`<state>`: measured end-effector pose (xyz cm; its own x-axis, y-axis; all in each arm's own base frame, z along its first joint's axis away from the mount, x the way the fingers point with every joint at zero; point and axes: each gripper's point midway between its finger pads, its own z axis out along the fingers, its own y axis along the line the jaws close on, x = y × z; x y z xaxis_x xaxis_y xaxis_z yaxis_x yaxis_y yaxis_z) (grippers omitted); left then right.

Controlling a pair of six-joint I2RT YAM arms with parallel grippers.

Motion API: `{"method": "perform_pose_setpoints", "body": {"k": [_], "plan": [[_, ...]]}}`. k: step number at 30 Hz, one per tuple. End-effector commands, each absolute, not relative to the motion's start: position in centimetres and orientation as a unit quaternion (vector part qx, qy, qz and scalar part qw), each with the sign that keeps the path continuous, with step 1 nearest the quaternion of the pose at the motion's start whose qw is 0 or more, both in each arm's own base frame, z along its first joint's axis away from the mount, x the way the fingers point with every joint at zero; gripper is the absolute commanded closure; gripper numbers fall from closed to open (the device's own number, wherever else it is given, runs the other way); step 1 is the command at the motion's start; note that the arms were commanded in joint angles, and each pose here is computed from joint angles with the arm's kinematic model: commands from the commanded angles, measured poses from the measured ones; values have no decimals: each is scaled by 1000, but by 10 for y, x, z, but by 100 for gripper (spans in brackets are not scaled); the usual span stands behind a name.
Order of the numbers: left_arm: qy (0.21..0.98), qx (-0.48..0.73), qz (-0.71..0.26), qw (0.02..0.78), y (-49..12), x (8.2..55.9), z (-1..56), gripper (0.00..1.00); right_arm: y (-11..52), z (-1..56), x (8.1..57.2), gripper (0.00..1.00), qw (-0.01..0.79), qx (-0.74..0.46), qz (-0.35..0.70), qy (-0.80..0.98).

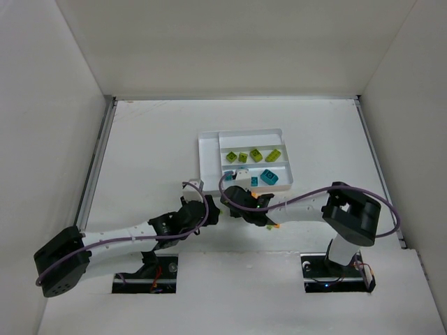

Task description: Sort the legos into containers by color

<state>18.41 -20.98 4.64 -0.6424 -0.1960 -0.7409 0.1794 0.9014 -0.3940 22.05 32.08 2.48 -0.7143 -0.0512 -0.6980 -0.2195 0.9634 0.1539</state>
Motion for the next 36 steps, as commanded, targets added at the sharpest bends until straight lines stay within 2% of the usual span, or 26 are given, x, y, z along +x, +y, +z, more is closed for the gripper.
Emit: {"method": "perform_pose_setpoints", "body": {"k": [1,15,23,36], "plan": [[872,-27,-225,434,-209,186,47,45,327,24,220,74,373,-73,117,918],[866,-3,-240,440,-233,185,51,50,313,96,226,76,421,-34,183,888],[861,39,-204,465,-247,197,47,56,320,123,242,76,441,-29,203,874],[866,93,-127,474,-245,197,29,63,311,138,249,76,457,-9,218,862]]}}
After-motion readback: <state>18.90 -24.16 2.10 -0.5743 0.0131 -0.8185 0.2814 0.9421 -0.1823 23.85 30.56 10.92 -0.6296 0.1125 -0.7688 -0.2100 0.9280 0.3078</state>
